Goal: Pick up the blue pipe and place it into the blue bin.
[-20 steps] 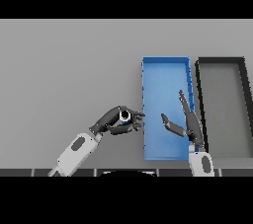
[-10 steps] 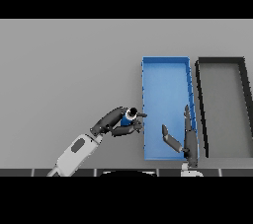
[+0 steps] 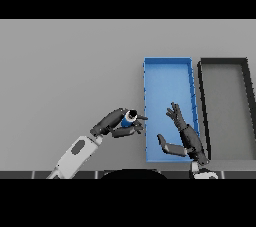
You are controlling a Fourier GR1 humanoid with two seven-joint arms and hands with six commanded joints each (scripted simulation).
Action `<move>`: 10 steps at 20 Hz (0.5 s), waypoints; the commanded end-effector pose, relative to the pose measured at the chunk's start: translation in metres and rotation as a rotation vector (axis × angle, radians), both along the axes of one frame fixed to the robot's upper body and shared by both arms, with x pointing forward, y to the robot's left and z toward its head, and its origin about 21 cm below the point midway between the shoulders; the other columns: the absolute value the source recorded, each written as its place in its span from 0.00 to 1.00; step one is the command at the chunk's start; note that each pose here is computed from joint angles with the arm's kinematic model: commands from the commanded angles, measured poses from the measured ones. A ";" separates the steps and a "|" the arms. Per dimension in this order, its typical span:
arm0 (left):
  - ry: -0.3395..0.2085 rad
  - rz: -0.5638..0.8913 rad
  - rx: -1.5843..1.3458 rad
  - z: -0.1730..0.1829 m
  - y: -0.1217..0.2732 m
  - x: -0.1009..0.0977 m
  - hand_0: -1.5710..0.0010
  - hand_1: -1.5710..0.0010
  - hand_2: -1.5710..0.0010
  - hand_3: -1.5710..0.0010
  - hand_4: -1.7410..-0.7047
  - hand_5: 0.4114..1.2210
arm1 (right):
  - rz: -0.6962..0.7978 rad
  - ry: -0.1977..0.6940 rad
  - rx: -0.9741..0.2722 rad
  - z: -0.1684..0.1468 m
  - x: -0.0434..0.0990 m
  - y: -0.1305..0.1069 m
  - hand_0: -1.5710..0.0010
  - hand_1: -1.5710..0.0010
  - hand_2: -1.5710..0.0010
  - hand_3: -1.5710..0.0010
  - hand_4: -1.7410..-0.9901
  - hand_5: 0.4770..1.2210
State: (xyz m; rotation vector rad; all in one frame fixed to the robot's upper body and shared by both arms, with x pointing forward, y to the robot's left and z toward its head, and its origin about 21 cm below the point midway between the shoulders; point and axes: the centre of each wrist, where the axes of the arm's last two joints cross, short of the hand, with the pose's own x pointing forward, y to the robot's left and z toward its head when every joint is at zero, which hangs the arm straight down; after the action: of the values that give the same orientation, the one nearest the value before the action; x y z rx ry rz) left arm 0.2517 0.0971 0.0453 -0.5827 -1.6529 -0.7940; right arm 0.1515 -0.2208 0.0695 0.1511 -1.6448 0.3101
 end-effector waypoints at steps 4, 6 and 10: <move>-0.013 0.000 -0.003 0.000 0.000 0.004 0.00 0.00 0.00 0.05 0.00 1.00 | 0.178 -0.020 -0.044 0.031 0.022 0.020 1.00 1.00 1.00 1.00 0.58 0.03; -0.009 0.004 0.006 0.000 0.002 0.003 0.00 0.00 0.00 0.06 0.00 1.00 | 0.255 -0.050 -0.096 0.043 0.032 0.031 1.00 1.00 1.00 1.00 0.57 0.05; -0.010 -0.017 -0.009 0.000 0.003 0.002 0.00 0.00 0.00 0.05 0.00 1.00 | 0.372 -0.058 -0.143 0.055 0.050 0.055 1.00 1.00 1.00 1.00 0.65 0.07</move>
State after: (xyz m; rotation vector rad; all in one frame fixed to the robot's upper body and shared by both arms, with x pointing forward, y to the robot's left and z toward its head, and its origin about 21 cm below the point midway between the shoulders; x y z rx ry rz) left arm 0.2538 0.1003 0.0453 -0.6033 -1.6631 -0.8040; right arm 0.2021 -0.1658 0.1233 0.3463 -1.6387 0.7179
